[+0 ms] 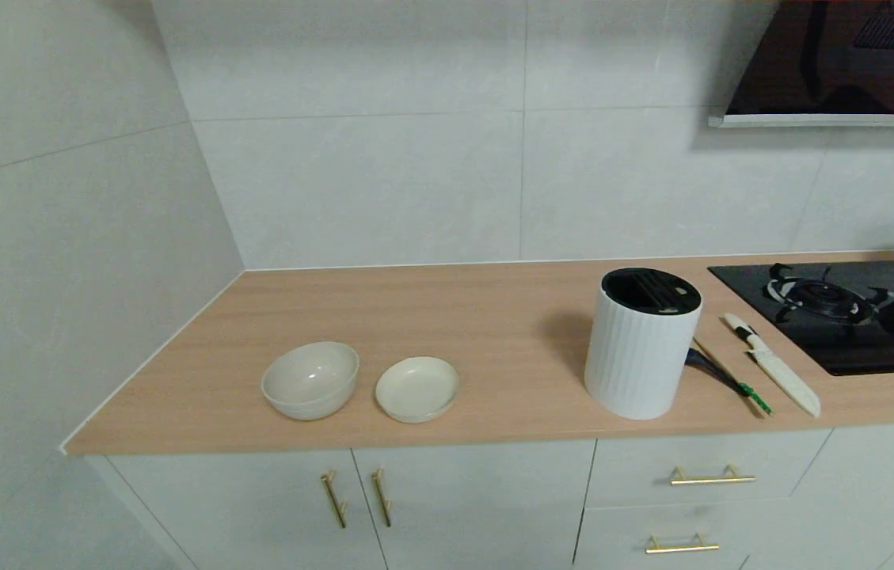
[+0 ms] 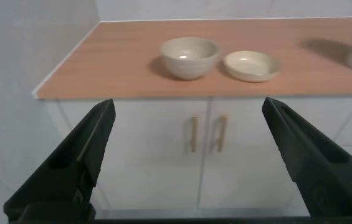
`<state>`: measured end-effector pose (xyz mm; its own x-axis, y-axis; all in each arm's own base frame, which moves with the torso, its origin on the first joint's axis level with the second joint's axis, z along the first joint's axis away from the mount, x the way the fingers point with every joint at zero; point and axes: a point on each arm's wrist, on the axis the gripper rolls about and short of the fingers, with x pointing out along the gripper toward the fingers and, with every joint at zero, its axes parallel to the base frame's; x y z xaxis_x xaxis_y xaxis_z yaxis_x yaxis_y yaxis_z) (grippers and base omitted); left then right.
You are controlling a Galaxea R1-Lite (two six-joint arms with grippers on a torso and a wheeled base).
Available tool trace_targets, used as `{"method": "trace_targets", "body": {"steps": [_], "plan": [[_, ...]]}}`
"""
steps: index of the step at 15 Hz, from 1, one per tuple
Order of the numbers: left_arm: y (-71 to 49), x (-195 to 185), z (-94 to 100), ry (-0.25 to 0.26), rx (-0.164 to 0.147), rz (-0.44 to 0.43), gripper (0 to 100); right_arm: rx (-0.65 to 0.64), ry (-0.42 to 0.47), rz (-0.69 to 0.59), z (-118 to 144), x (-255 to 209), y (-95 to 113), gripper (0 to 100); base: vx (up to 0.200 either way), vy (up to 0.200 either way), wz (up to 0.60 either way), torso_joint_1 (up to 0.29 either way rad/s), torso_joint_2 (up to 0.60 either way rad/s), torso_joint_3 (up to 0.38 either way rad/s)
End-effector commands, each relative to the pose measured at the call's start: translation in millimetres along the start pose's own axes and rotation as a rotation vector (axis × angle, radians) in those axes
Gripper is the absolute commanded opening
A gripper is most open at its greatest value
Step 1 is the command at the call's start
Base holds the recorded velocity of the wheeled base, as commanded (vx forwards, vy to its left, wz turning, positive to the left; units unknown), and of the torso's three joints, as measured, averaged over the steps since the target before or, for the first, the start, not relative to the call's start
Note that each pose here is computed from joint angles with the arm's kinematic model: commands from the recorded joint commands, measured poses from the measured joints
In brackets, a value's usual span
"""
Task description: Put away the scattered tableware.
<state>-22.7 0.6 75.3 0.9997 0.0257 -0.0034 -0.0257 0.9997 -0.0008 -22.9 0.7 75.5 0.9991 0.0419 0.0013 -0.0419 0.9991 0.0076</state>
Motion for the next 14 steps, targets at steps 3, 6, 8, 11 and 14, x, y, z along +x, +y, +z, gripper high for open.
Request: {"method": "trace_targets", "body": {"steps": [3, 6, 8, 11, 14], "plan": [[0.0, 0.0, 0.0, 0.000, 0.001, 0.000, 100, -0.001, 0.001, 0.001, 0.0, 0.1, 0.0, 100, 0.000, 0.200, 0.00, 0.001, 0.00, 0.002], [0.0, 0.0, 0.2, -0.002, 0.001, 0.000, 100, 0.000, 0.001, 0.001, 0.0, 0.1, 0.0, 100, 0.000, 0.200, 0.00, 0.002, 0.00, 0.004], [0.0, 0.0, 0.0, 0.000, -0.001, 0.000, 100, -0.001, 0.001, 0.001, 0.0, 0.1, 0.0, 100, 0.000, 0.200, 0.00, 0.002, 0.00, 0.002], [0.0, 0.0, 0.2, -0.002, 0.001, 0.000, 100, -0.001, 0.001, 0.001, 0.0, 0.1, 0.0, 100, 0.000, 0.200, 0.00, 0.004, 0.00, -0.001], [0.0, 0.0, 0.2, -0.002, 0.001, 0.000, 100, -0.001, 0.001, 0.001, 0.0, 0.1, 0.0, 100, 0.000, 0.200, 0.00, -0.007, 0.00, 0.004]]}}
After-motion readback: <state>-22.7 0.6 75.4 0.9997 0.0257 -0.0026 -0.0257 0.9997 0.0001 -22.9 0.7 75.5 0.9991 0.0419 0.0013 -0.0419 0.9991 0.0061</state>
